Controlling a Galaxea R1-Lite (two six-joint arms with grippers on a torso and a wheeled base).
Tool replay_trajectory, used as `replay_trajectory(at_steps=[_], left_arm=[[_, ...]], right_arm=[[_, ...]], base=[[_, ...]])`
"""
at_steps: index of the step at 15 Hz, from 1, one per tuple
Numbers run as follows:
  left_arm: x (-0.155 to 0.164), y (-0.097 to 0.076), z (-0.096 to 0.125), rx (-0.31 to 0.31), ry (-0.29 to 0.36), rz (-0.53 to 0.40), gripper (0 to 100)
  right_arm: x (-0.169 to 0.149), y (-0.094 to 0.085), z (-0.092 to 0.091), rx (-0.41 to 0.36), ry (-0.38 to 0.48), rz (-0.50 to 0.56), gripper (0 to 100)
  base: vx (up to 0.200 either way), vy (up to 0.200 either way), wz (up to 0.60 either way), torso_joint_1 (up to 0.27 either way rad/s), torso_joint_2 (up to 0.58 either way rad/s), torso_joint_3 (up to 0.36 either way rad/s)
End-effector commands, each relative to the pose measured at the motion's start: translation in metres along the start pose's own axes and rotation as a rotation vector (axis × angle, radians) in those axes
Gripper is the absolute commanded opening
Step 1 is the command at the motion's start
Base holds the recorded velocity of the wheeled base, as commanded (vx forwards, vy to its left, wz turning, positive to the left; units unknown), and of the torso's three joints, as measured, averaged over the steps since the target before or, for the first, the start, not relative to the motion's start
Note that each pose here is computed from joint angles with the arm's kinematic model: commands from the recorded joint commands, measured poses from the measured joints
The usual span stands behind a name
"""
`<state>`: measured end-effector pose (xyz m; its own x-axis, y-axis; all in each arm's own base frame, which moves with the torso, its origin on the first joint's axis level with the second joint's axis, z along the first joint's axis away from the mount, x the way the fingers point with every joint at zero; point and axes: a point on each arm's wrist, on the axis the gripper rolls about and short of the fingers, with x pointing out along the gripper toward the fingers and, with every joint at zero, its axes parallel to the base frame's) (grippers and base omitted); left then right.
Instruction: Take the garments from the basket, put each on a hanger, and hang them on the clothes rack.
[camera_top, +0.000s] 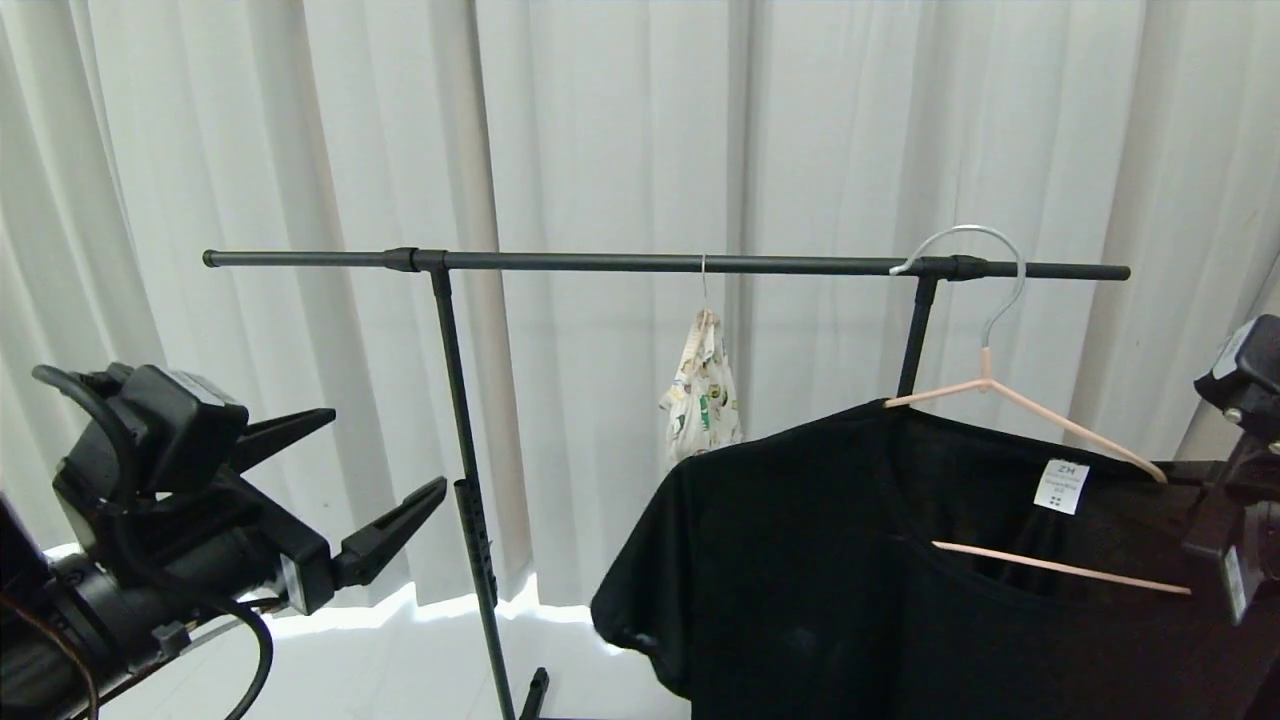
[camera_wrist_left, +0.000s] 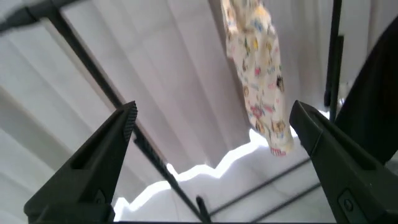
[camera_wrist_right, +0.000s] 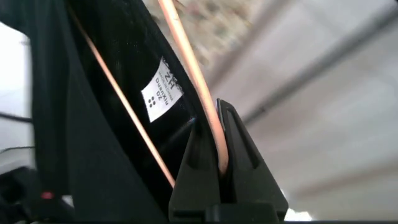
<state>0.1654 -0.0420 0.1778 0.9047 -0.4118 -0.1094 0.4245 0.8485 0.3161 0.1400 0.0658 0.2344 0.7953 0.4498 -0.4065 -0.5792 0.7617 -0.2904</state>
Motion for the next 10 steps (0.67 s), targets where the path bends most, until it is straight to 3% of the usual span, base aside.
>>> replay_trajectory(at_steps=[1, 6, 8, 10], left_arm=[[0.006, 0.005, 0.009, 0.009, -0.019, 0.032, 100], [0.006, 0.006, 0.004, 0.004, 0.033, 0.092, 100], [0.003, 0.003, -0.013, -0.003, 0.190, 0.162, 100], [0.003, 0.002, -0.018, -0.001, 0.241, 0.188, 100]], right_arm=[[-0.002, -0.005, -0.003, 0.014, 0.035, -0.072, 0], [-0.008, -0.005, -0.013, 0.090, 0.168, -0.207, 0], [-0.009, -0.007, -0.017, 0.129, 0.221, -0.270, 0], [-0.009, -0.012, -0.025, 0.161, 0.284, -0.317, 0]], base=[[0.000, 0.000, 0.00, 0.000, 0.00, 0.000], [0.000, 0.000, 0.00, 0.000, 0.00, 0.000], [0.000, 0.000, 0.00, 0.000, 0.00, 0.000], [0.000, 0.000, 0.00, 0.000, 0.00, 0.000]])
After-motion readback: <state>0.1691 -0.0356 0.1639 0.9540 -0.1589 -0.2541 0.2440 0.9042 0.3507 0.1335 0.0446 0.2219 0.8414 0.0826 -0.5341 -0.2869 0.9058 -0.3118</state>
